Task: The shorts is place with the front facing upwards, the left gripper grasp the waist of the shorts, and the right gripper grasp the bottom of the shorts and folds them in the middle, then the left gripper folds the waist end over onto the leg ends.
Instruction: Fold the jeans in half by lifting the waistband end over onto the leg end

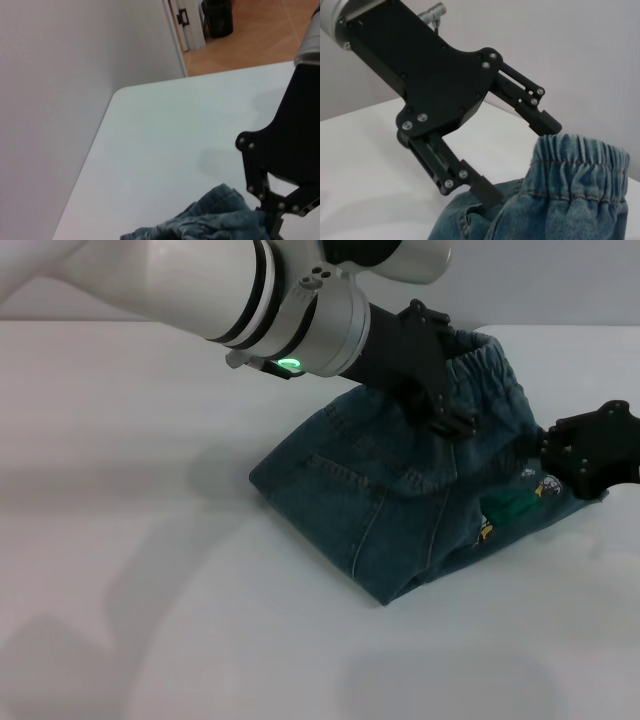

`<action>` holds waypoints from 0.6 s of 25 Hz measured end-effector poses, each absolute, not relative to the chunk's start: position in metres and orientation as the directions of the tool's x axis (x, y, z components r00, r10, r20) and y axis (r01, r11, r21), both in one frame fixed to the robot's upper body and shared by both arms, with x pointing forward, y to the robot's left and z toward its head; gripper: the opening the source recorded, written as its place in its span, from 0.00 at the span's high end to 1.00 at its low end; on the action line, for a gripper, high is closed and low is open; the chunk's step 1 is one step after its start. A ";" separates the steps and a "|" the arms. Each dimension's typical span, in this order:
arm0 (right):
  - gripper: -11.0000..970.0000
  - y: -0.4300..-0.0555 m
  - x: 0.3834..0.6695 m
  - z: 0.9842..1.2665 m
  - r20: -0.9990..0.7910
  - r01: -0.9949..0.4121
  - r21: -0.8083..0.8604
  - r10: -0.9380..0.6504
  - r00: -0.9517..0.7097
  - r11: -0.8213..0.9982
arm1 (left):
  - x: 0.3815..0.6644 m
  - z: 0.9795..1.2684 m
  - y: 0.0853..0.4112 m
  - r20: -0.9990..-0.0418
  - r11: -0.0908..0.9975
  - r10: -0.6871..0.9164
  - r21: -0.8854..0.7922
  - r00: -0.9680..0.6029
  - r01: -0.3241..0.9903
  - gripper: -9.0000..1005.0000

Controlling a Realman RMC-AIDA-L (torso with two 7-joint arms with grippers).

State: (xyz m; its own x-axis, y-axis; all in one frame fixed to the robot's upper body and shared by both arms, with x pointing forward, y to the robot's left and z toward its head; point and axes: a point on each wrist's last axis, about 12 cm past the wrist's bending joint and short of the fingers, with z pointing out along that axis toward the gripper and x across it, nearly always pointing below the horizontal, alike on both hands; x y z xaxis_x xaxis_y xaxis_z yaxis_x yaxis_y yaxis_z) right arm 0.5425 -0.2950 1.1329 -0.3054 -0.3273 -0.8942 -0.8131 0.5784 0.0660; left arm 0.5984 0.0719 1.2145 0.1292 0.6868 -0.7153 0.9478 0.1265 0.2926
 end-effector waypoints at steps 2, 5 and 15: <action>0.98 -0.295 0.542 1.132 -0.894 -0.812 0.068 -0.326 -0.308 0.579 | 0.599 1.214 0.072 -0.713 0.129 0.690 0.297 0.129 0.946 0.19; 0.97 -0.296 0.542 1.132 -0.894 -0.812 0.068 -0.326 -0.308 0.580 | 0.601 1.214 0.074 -0.710 0.138 0.693 0.304 0.127 0.943 0.19; 0.97 -0.297 0.540 1.131 -0.893 -0.808 0.069 -0.326 -0.311 0.585 | 0.607 1.217 0.079 -0.719 0.176 0.686 0.311 0.110 0.934 0.19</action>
State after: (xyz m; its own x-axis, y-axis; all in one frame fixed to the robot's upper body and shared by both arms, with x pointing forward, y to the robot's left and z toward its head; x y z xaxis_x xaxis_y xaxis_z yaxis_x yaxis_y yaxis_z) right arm 0.5402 -0.2973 1.1311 -0.3112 -0.3256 -0.8928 -0.8083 0.5847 0.0685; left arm 0.6068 0.0795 1.2170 0.1103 0.6863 -0.7189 0.9339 0.1759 0.3112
